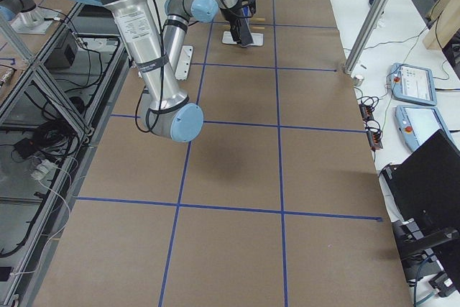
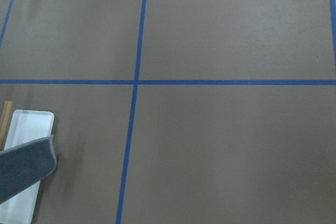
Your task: Hang towel on rack
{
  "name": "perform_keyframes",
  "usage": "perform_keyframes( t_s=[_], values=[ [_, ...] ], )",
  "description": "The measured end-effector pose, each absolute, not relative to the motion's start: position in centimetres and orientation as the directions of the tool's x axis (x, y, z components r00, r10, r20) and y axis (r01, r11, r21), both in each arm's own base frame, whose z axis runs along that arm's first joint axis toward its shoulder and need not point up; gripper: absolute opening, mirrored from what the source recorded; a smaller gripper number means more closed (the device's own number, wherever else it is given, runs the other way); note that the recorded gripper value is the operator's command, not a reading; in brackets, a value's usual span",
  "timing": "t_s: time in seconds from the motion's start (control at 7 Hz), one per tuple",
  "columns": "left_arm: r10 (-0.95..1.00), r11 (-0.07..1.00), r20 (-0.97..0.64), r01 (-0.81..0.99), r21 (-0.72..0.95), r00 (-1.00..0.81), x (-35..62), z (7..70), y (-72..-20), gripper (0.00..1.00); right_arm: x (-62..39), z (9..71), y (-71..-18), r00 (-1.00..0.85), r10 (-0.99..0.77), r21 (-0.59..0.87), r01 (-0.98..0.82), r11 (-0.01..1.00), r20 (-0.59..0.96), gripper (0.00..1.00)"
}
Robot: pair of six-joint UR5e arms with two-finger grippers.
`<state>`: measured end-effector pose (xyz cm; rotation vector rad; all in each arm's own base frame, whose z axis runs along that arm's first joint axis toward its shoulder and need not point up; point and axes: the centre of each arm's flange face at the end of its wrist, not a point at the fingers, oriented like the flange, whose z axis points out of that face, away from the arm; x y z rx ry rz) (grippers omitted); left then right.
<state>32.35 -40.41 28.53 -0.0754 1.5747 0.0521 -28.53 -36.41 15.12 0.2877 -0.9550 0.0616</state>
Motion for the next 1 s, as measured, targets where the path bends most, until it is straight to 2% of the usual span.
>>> perform_keyframes(
  t_s=[0.57, 1.0],
  values=[
    [0.042, 0.999, -0.998, 0.028, 0.043, 0.035, 27.7, 33.2, -44.2, 0.0, -23.9, 20.8, -39.2, 0.662, -0.104, 0.246, -0.124, 0.961, 0.742, 1.0],
    [0.073, 0.993, -0.993, 0.085, 0.08, 0.092, 25.4, 39.3, -44.1, 0.0, -21.7, 23.2, -40.4, 0.69, -0.097, 0.24, -0.115, 0.964, 0.717, 1.0]
  ],
)
